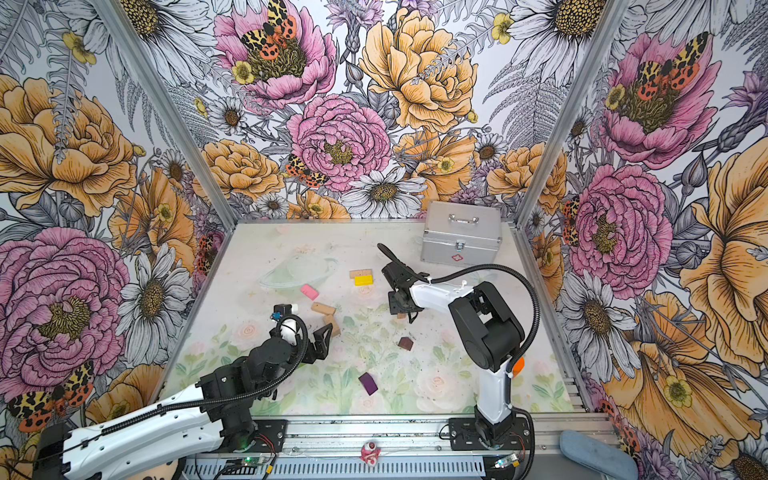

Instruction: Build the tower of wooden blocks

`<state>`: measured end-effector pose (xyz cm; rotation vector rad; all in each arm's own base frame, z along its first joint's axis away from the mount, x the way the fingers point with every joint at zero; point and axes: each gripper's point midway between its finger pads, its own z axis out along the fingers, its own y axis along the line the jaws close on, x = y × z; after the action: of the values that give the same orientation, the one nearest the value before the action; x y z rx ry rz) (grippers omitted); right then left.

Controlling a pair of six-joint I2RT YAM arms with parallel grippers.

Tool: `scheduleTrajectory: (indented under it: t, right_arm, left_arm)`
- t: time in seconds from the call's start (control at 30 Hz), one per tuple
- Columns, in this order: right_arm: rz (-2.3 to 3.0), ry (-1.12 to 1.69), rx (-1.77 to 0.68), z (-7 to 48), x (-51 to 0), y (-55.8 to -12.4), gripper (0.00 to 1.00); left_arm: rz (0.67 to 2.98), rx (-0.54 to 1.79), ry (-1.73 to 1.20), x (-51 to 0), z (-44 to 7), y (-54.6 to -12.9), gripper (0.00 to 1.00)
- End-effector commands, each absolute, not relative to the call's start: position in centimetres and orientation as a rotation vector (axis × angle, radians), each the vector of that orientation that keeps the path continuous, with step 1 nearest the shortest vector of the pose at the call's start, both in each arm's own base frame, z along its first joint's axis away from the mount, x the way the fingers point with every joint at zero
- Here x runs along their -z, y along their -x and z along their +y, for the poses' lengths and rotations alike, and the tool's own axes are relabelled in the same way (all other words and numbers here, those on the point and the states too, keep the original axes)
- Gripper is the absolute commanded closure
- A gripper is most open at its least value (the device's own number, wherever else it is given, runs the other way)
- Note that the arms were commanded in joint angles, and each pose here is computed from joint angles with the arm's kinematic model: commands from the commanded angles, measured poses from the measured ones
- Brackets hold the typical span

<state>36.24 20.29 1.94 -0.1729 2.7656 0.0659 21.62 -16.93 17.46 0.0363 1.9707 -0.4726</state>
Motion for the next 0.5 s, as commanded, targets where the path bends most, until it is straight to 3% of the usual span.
scheduleTrajectory:
  t: [0.0, 0.33, 0.47]
  right_arm:
    - [2.791, 0.173, -0.027, 20.0, -1.1, -35.7, 0.48]
    - [2.815, 0.135, -0.080, 20.1, -1.4, -33.2, 0.54]
    - [2.806, 0.144, -0.101, 20.4, -2.1, -32.7, 0.40]
  left_arm:
    - [1.930, 0.502, -0.023, -19.0, -17.0, -21.9, 0.01]
    - [1.924, 0.511, -0.030, -19.0, -17.2, -21.9, 0.01]
    - [1.922, 0.515, -0.035, -19.1, -17.4, -21.9, 0.01]
